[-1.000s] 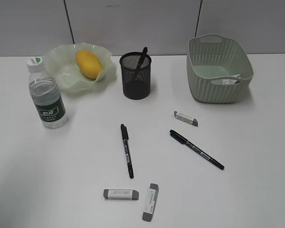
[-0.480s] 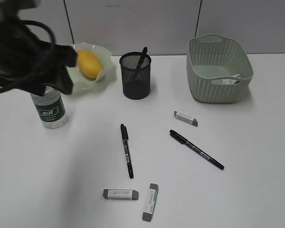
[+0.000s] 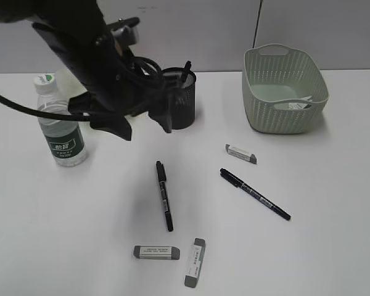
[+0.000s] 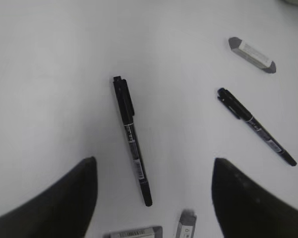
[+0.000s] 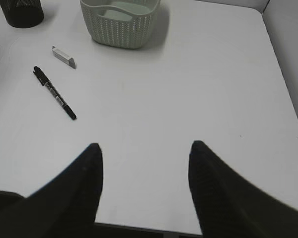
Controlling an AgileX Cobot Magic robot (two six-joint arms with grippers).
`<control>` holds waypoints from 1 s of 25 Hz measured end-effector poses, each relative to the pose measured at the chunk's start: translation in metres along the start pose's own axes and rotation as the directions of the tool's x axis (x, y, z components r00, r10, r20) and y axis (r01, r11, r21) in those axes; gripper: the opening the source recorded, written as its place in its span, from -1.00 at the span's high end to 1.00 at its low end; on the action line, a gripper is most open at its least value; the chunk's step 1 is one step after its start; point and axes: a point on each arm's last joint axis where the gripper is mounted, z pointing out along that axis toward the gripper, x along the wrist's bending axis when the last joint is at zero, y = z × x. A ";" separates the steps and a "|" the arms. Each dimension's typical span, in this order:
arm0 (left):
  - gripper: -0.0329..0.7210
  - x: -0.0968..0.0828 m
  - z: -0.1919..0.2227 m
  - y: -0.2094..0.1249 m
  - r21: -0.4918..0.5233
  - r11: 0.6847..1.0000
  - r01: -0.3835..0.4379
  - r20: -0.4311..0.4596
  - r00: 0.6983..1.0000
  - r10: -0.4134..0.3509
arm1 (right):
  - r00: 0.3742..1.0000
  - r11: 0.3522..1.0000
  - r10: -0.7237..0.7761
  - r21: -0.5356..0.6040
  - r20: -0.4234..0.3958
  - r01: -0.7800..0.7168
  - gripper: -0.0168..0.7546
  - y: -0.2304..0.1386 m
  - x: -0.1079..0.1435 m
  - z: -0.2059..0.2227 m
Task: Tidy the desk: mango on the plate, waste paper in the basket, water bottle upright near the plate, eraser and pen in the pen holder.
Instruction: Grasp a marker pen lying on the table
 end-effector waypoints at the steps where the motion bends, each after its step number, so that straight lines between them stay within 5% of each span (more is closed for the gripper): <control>1: -0.63 -0.001 0.006 0.001 0.009 1.000 -0.004 -0.004 1.000 0.004 | 1.000 1.000 0.000 0.000 0.000 0.000 -0.20 0.000 0.000 0.000; 6: -0.74 -0.003 0.031 0.006 0.002 0.999 0.044 -0.003 0.999 -0.044 | 1.000 1.000 0.001 0.000 0.000 -0.001 -0.19 0.000 0.000 0.000; 16: -0.43 0.004 0.090 0.001 0.098 0.993 0.070 -0.091 0.994 -0.061 | 1.000 1.000 0.005 0.000 0.000 -0.005 -0.15 0.000 0.000 0.000; 25: -0.35 -0.008 0.112 0.024 0.128 0.991 0.042 -0.146 0.989 -0.023 | 1.000 1.000 0.019 0.000 0.001 -0.019 -0.15 0.000 0.000 0.000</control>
